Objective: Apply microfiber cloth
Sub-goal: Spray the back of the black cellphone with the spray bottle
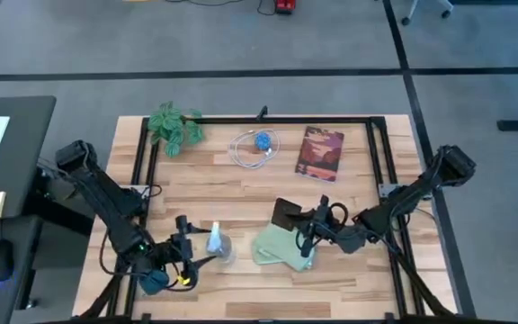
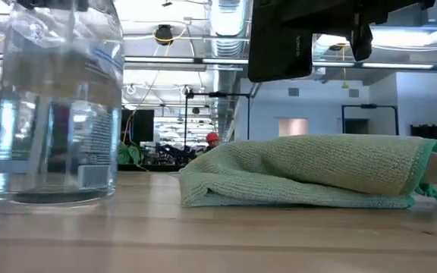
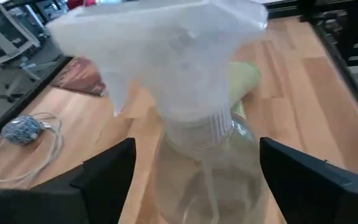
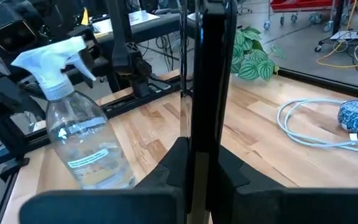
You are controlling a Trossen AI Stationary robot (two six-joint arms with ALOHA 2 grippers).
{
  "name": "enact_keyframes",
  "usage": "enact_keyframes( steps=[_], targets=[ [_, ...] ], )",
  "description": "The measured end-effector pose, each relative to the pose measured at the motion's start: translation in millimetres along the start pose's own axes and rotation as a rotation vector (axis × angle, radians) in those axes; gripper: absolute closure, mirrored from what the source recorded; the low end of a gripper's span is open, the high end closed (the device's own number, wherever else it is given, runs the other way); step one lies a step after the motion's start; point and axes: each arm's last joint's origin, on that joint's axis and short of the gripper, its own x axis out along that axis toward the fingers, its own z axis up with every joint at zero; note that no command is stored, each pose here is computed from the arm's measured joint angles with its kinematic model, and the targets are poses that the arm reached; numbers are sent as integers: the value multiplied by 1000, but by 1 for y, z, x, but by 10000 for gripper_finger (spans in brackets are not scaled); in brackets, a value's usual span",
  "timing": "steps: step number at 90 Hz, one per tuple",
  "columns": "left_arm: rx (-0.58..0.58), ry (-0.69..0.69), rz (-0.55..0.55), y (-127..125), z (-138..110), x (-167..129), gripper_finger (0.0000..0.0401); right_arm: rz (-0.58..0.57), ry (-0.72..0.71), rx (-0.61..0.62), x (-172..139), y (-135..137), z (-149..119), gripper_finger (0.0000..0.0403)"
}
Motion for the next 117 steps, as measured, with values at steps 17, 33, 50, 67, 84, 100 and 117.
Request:
enact_keyframes(
  steps=[17,33,50,67,84,100,117],
  targets=[
    [21,9,48,7,3,11,88,10,5,0,0,0,0,390],
    [9,28,-96,3,12,18,88,25,13,-1,0,1,0,390],
    [52,-42,-233,-4,25,18,88,25,13,-1,0,1,0,390],
    [33,5,-229,-1,20,17,88,25,13,-1,0,1,0,390],
    [-9,113,-185,8,9,14,88,24,14,-4,0,1,-1,390],
    [42,81,-132,11,11,17,88,22,16,-7,0,0,-1,388],
    [57,73,-131,14,15,22,88,22,16,-7,0,0,-1,387]
  ],
)
